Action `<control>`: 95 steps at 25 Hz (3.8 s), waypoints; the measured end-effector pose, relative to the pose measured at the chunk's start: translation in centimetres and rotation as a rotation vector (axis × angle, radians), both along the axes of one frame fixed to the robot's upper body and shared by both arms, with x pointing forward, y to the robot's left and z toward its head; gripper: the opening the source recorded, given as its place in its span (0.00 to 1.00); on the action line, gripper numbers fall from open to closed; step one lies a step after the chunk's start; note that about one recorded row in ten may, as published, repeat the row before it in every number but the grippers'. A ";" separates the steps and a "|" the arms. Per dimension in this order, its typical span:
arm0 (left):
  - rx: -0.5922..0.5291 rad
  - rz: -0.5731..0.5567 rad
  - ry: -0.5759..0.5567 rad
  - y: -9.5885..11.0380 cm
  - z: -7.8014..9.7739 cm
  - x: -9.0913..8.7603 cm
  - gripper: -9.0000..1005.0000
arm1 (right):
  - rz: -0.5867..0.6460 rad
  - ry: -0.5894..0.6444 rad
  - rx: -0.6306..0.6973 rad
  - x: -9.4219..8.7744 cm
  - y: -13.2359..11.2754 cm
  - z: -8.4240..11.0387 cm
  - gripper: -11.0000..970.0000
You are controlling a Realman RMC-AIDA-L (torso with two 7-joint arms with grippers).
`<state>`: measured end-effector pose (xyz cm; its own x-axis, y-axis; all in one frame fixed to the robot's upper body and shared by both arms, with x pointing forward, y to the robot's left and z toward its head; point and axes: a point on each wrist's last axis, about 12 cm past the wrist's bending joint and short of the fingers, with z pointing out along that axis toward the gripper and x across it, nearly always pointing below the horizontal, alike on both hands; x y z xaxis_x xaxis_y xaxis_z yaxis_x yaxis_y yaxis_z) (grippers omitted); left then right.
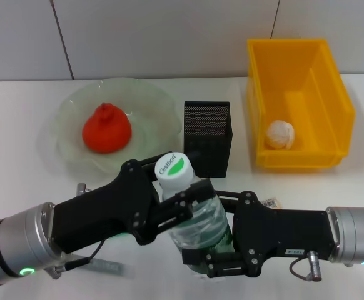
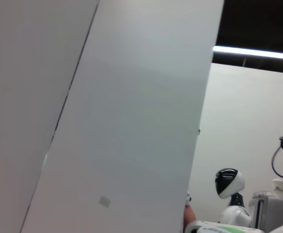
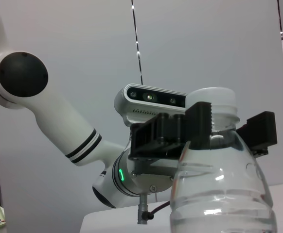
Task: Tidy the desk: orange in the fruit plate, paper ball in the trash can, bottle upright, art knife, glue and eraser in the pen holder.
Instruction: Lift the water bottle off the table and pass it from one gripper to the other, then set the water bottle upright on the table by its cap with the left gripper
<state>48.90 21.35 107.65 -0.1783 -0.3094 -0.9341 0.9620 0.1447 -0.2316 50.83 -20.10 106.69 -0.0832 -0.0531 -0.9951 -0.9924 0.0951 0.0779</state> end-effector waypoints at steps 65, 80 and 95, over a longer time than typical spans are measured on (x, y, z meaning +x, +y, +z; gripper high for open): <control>0.217 0.481 -0.136 8.7 -0.3 1.2 0.44 | -0.120 0.069 -0.111 -2.2 -4.2 -1.2 0.85; 0.294 0.635 -0.127 9.5 -2.1 1.0 0.44 | -0.121 0.070 -0.110 -2.3 -4.2 -1.2 0.85; 0.307 0.695 -0.127 9.3 -2.7 1.3 0.44 | -0.109 0.084 -0.107 -2.3 -3.9 -1.4 0.84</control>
